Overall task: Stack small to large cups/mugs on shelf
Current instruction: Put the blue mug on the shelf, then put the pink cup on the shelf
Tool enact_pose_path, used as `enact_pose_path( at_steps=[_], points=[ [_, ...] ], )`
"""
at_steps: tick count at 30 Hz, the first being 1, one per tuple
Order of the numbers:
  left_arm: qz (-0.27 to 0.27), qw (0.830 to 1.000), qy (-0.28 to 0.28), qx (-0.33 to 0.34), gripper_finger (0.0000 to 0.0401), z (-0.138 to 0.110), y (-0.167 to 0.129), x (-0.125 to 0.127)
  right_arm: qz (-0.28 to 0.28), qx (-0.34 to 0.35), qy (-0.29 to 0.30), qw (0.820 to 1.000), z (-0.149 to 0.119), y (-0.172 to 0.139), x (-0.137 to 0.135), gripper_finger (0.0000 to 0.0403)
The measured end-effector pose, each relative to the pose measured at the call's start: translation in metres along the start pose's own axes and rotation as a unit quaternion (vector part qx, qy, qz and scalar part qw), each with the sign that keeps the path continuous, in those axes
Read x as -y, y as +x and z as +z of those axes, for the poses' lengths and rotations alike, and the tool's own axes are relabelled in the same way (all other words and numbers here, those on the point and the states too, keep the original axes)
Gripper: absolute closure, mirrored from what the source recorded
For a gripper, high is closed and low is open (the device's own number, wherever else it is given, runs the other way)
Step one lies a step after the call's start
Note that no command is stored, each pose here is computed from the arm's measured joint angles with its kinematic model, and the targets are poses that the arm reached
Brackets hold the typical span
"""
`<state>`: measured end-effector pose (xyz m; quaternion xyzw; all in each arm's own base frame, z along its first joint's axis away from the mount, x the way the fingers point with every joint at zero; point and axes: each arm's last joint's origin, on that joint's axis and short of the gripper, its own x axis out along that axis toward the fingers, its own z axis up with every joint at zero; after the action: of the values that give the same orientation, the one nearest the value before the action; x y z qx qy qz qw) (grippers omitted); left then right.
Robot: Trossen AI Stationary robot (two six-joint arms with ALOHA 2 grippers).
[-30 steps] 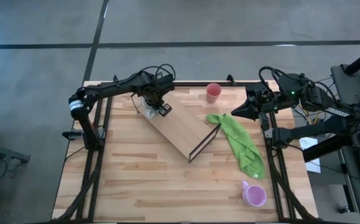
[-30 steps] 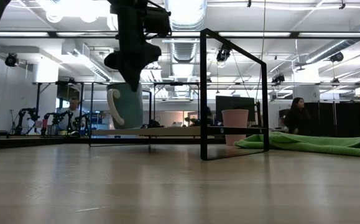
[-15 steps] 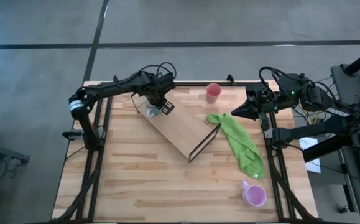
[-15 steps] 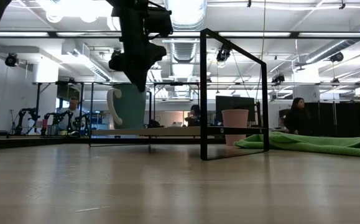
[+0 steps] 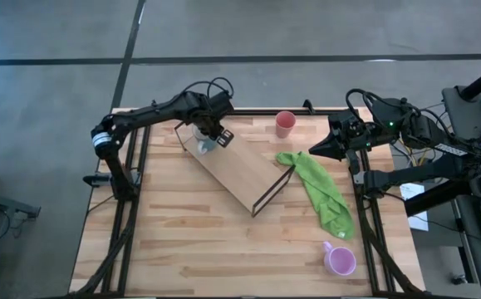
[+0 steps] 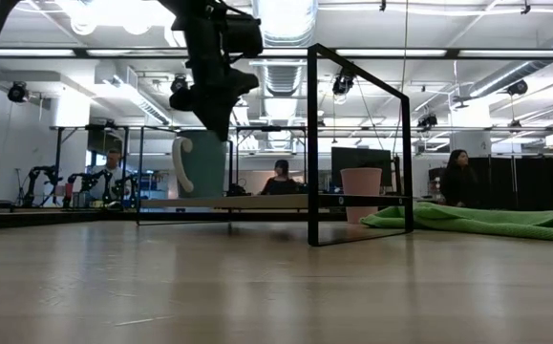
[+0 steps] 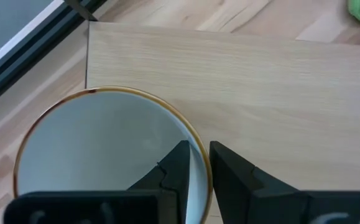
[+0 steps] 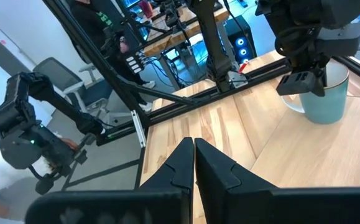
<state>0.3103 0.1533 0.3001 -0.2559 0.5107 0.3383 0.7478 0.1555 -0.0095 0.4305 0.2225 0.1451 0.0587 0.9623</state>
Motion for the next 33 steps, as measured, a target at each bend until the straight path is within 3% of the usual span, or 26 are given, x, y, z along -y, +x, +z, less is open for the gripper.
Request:
enact_pose_path(
  at_steps=[22, 33],
  points=[
    [-0.013, 1.000, -0.001, -0.001, 0.0354, 0.0011, -0.0023, -0.0001, 0.000, 0.000, 0.032, 0.999, 0.0000, 0.0000, 0.0000, 0.0394],
    [-0.002, 0.999, -0.032, 0.003, 0.0278, 0.0028, -0.0019, -0.0042, 0.000, 0.000, 0.031, 1.000, 0.0000, 0.0000, 0.0000, 0.0394]
  ],
)
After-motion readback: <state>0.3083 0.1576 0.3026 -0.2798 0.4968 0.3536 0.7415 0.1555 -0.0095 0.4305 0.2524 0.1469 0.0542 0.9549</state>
